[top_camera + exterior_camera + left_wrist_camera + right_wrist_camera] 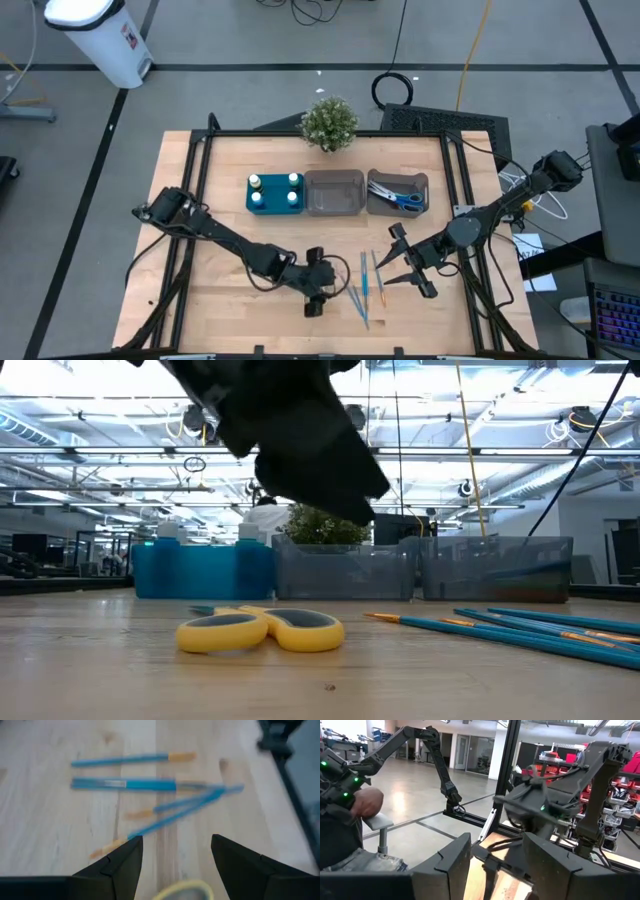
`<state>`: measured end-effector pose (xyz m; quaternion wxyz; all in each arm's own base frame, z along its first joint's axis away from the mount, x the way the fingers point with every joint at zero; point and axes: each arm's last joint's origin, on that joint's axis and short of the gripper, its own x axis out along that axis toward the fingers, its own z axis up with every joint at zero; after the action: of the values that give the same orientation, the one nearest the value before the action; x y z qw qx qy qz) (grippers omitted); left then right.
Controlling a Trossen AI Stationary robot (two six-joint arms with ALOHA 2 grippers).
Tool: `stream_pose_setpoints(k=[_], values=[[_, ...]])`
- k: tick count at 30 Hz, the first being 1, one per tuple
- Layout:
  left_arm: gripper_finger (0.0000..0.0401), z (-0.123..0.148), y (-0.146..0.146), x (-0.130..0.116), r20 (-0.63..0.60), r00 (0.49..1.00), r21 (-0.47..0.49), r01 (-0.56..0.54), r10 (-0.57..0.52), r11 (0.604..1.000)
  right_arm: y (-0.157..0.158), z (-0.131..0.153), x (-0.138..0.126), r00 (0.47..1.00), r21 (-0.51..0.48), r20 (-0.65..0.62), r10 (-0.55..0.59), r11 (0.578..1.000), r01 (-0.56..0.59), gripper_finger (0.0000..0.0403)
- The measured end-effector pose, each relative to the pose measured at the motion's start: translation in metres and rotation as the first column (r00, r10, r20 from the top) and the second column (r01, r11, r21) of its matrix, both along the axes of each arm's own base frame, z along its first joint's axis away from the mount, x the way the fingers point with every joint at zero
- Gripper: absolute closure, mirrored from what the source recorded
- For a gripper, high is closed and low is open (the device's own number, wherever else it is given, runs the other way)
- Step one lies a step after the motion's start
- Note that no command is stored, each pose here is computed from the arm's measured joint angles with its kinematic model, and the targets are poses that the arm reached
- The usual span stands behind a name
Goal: Pick & Place Paint Supplies
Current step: Put the yellow scissor into the right black bin
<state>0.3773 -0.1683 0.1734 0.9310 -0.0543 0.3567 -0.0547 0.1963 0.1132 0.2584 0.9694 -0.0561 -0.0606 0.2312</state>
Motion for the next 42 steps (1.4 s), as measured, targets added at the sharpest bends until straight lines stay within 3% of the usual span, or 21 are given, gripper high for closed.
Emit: stream_pose_setpoints(k=[4,12,16,23,27,36,42], values=[[0.0208,-0.014,-0.006,-0.001,-0.035,0.995,0.067,0.096,-0.094,0.993,0.000,0.000,0.000,1.000,-0.001,-0.001,0.000,1.000,0.000,0.0232],[0.0388,-0.023,-0.004,0.007,-0.002,0.986,0.100,0.166,-0.167,0.981,0.000,0.000,0.000,1.000,-0.001,-0.001,0.000,1.000,0.000,0.0232],[0.0380,-0.025,0.000,0.006,-0.045,0.987,0.048,0.156,-0.154,0.987,0.000,0.000,0.000,1.000,-0.001,-0.001,0.000,1.000,0.000,0.0232],[0.0396,-0.031,0.002,0.000,-0.142,0.979,0.061,0.155,-0.145,0.986,0.000,0.000,0.000,1.000,-0.002,-0.002,-0.001,1.000,0.001,0.0232],[0.0385,-0.033,0.003,-0.003,-0.176,0.976,0.043,0.135,-0.126,0.990,0.000,0.000,0.000,1.000,-0.002,-0.002,0.000,1.000,0.000,0.0232],[0.0392,-0.042,0.007,-0.018,-0.393,0.915,-0.038,0.080,-0.089,0.996,0.000,-0.001,0.000,1.000,-0.004,-0.005,0.000,1.000,0.000,0.0232],[0.0383,-0.043,0.008,-0.022,-0.435,0.900,-0.038,0.019,-0.034,0.999,0.000,-0.001,0.000,1.000,-0.003,-0.005,-0.001,1.000,0.001,0.0232]])
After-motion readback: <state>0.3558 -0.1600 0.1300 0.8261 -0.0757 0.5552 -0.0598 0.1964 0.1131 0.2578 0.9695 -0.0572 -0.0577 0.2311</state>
